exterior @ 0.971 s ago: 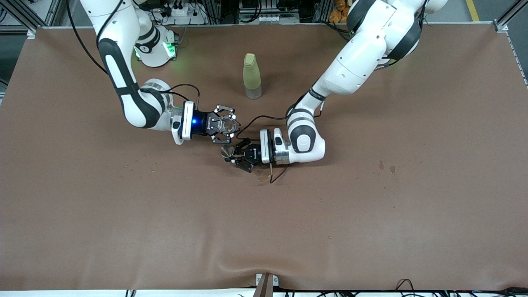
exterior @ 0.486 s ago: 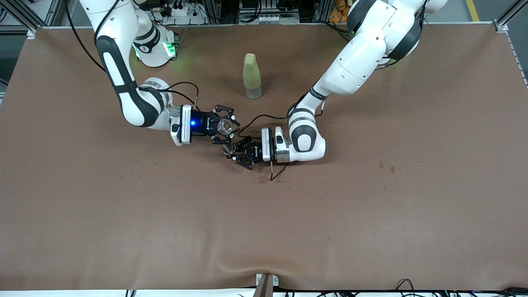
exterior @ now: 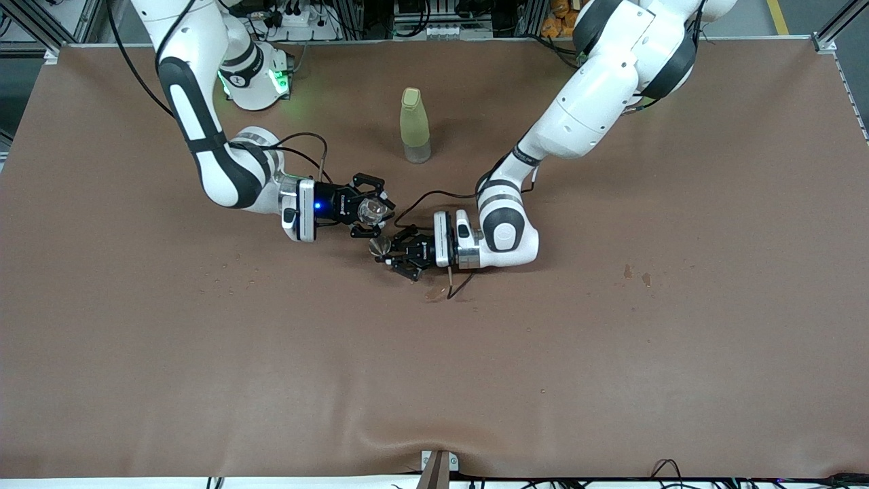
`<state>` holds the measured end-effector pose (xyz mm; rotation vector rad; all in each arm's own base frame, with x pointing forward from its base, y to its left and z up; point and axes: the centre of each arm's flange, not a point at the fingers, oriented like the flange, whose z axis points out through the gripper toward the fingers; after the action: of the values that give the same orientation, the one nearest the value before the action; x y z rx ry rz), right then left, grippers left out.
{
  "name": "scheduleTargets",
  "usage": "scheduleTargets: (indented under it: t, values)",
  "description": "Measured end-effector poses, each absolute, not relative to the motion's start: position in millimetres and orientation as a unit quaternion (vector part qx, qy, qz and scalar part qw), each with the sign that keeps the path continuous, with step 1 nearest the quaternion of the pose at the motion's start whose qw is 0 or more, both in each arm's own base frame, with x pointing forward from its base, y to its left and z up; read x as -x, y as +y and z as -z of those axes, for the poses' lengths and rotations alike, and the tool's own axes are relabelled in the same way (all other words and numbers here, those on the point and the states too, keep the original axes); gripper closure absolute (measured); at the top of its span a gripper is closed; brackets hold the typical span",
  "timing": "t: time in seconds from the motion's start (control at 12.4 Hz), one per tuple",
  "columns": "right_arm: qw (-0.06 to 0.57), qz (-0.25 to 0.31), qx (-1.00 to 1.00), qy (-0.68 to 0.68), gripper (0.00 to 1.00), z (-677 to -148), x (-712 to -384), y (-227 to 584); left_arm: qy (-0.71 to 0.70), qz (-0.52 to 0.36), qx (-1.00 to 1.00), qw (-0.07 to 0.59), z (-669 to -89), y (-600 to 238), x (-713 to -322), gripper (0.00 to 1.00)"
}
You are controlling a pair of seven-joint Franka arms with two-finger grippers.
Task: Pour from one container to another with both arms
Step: 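Tilt the beaker with the right gripper over the jigger's rim, then pour the liquid from the beaker into the jigger with the right gripper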
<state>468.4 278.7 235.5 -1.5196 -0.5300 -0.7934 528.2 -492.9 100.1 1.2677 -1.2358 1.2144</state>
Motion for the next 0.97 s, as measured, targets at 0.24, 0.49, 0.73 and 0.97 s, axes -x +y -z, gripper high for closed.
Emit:
scheduleTargets:
  t: [0.24,0.49,0.73,0.97]
  values:
    - [0.638,0.32,0.669,-0.21,0.83,-235.3,-465.4,283.7,-0.506,-0.495,-0.52,0.478,-99.8,-492.7,-525.8,0.79]
    - [0.652,0.292,0.674,-0.188,0.83,-235.5,-461.7,289.6,-0.507,-0.492,-0.522,0.479,-100.2,-491.1,-522.4,0.79]
    - [0.662,0.269,0.679,-0.168,0.83,-235.7,-460.2,292.0,-0.51,-0.487,-0.527,0.474,-104.8,-487.3,-519.2,0.79]
    - [0.673,0.241,0.685,-0.141,0.83,-235.8,-459.9,292.6,-0.513,-0.483,-0.532,0.47,-106.4,-484.5,-515.8,0.79]
